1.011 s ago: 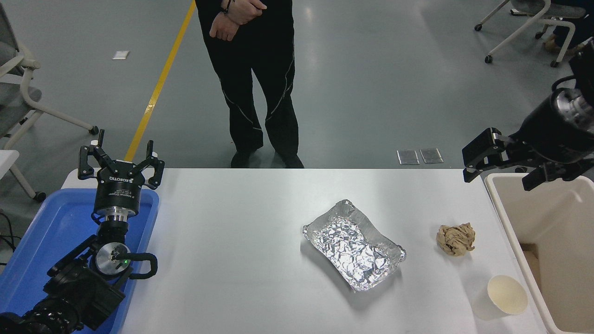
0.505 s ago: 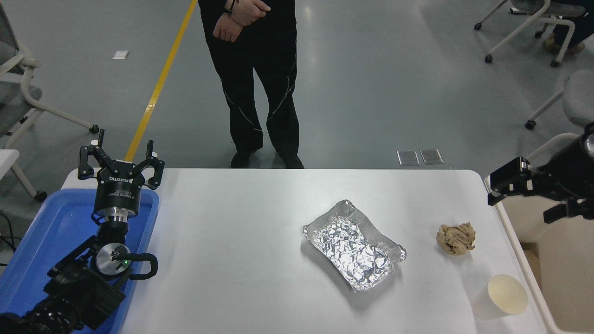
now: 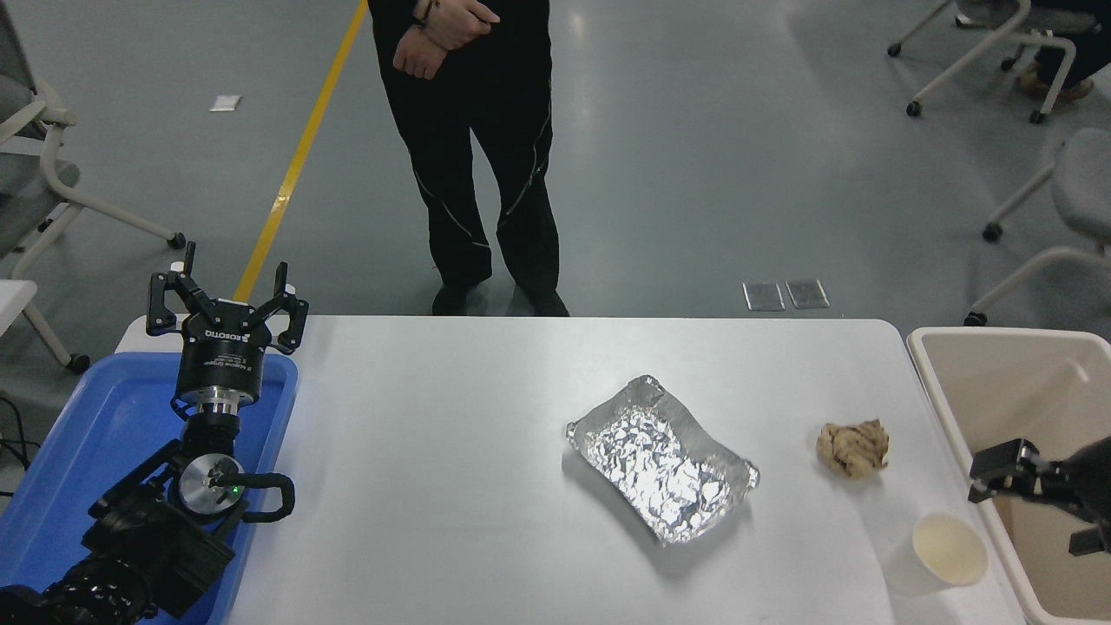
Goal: Pick up paper cup place in dustbin
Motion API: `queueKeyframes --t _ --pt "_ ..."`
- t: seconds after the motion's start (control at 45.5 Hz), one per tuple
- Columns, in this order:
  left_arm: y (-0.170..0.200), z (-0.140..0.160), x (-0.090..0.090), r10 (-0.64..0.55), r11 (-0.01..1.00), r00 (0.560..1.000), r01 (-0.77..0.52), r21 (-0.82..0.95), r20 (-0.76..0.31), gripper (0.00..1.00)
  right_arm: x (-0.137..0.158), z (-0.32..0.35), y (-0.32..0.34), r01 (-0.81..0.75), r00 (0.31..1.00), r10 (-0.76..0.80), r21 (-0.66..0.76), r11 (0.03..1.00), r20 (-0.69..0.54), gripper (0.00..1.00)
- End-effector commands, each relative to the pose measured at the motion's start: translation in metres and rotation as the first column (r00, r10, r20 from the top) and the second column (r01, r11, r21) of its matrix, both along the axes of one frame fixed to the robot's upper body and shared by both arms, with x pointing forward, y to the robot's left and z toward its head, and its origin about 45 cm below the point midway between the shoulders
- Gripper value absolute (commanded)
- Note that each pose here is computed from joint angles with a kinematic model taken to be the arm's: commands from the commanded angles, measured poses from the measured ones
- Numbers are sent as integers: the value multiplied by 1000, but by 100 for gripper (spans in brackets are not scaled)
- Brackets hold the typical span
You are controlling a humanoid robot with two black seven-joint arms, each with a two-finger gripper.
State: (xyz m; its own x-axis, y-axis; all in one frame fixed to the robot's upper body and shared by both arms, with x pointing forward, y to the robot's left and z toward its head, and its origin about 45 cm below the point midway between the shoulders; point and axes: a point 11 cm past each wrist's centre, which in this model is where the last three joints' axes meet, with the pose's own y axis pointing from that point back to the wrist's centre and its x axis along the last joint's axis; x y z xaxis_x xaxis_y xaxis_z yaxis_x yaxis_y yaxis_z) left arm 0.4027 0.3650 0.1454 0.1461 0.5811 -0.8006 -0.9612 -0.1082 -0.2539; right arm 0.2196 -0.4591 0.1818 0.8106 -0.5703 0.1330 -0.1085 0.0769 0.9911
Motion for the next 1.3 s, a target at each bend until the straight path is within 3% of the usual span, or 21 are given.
queueKeyframes --t 0.0,0.505,0.769,0.879,0.923,0.967,0.989,1.275 --pt "0 0 0 0 1000 1000 0 0 0 99 -20 -32 -13 44 999 -43 -38 998 17 99" --pt "0 0 0 0 1000 1000 0 0 0 99 -25 -57 -4 71 997 -70 -21 997 38 97" --pt "0 0 0 -1 1000 1000 1 1 0 99 -27 -86 -8 95 993 -92 -46 994 78 86" --pt "0 0 0 -1 1000 1000 1 1 0 99 -25 -92 0 128 987 -125 -21 992 98 66" --pt "0 0 0 0 1000 1000 0 0 0 99 -22 -93 3 126 987 -124 -15 992 102 44" --pt "0 0 0 -1 1000 1000 1 1 0 99 -22 -94 7 117 989 -116 -9 993 97 10" --pt "0 0 0 1 1000 1000 -1 0 -1 99 -21 -94 8 115 989 -114 -8 993 98 0" --pt "0 0 0 -1 1000 1000 1 1 0 99 -20 -93 8 106 989 -104 -15 994 101 0"
